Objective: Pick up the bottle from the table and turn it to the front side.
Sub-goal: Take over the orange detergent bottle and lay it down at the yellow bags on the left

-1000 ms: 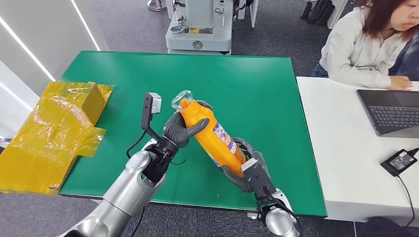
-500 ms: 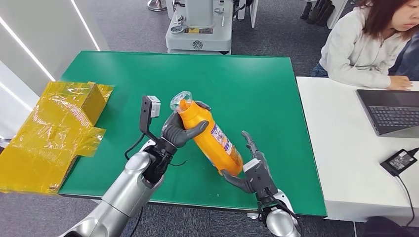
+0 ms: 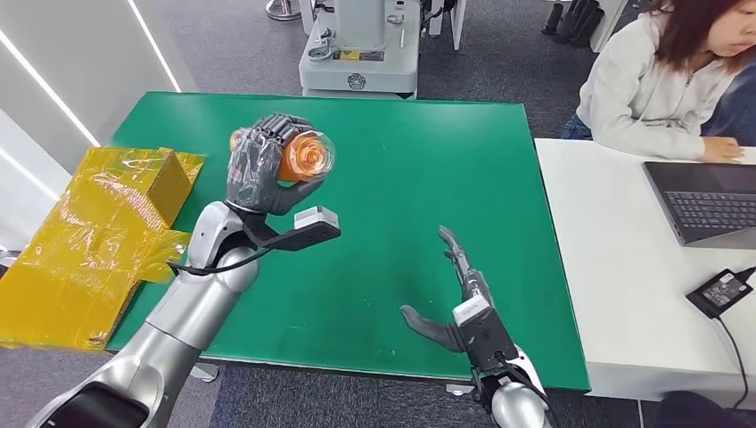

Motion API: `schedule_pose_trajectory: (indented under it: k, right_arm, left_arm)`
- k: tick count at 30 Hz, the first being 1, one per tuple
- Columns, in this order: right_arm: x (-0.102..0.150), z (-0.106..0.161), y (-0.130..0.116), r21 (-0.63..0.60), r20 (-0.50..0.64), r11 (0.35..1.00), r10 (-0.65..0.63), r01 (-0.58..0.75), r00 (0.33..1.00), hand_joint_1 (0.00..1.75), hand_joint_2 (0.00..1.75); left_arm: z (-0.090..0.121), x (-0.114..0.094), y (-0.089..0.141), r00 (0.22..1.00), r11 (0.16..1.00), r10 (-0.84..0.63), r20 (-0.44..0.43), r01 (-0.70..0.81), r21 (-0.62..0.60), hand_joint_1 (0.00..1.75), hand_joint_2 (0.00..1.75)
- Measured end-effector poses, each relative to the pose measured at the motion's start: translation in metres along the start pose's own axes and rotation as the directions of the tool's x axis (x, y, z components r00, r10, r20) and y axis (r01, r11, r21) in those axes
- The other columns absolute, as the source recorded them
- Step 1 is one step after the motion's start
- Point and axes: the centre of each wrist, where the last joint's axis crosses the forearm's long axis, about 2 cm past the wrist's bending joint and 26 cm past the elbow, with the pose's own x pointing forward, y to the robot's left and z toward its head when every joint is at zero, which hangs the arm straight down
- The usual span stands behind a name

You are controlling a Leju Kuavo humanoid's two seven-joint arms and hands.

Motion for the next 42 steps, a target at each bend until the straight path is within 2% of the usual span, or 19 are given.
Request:
schedule_pose_trajectory:
  k: [8, 17, 20, 24, 29, 34, 42]
  right_arm:
    - [0.007, -0.002, -0.002, 0.023, 0.058, 1.0, 0.018, -0.02, 0.998, 0.0, 1.75]
    - [0.008, -0.003, -0.003, 0.034, 0.07, 0.999, 0.029, -0.032, 0.997, 0.0, 1.75]
    - [0.009, -0.003, -0.004, 0.032, 0.074, 0.999, 0.023, -0.025, 0.997, 0.0, 1.75]
    - [0.01, -0.003, -0.004, 0.024, 0.086, 0.999, 0.021, -0.023, 0.996, 0.0, 1.75]
    - [0.011, 0.007, -0.002, 0.013, 0.097, 1.0, 0.018, -0.02, 0.995, 0.0, 1.75]
    - [0.01, 0.019, 0.0, 0.006, 0.1, 1.0, 0.016, -0.017, 0.995, 0.0, 1.75]
    - [0.01, 0.026, 0.003, 0.002, 0.1, 1.0, -0.003, 0.003, 0.995, 0.0, 1.75]
  left_arm:
    - [-0.01, -0.016, 0.02, 0.965, 0.965, -0.26, 0.034, 0.259, 0.031, 1.75, 1.75]
    - [-0.013, -0.026, 0.026, 0.948, 0.949, -0.316, 0.024, 0.316, 0.022, 1.75, 1.75]
    - [-0.013, -0.03, 0.027, 0.893, 0.893, -0.449, 0.032, 0.449, 0.0, 1.75, 1.75]
    - [-0.012, -0.045, 0.026, 0.764, 0.76, -0.644, 0.041, 0.645, -0.08, 1.75, 1.75]
    - [0.011, -0.068, 0.01, 0.686, 0.661, -0.728, -0.008, 0.699, -0.274, 1.75, 1.75]
    - [0.044, -0.091, 0.0, 0.63, 0.53, -0.774, 0.056, 0.694, -0.487, 1.75, 1.75]
    - [0.081, -0.122, 0.009, 0.582, 0.378, -0.803, 0.126, 0.661, -0.648, 1.75, 1.75]
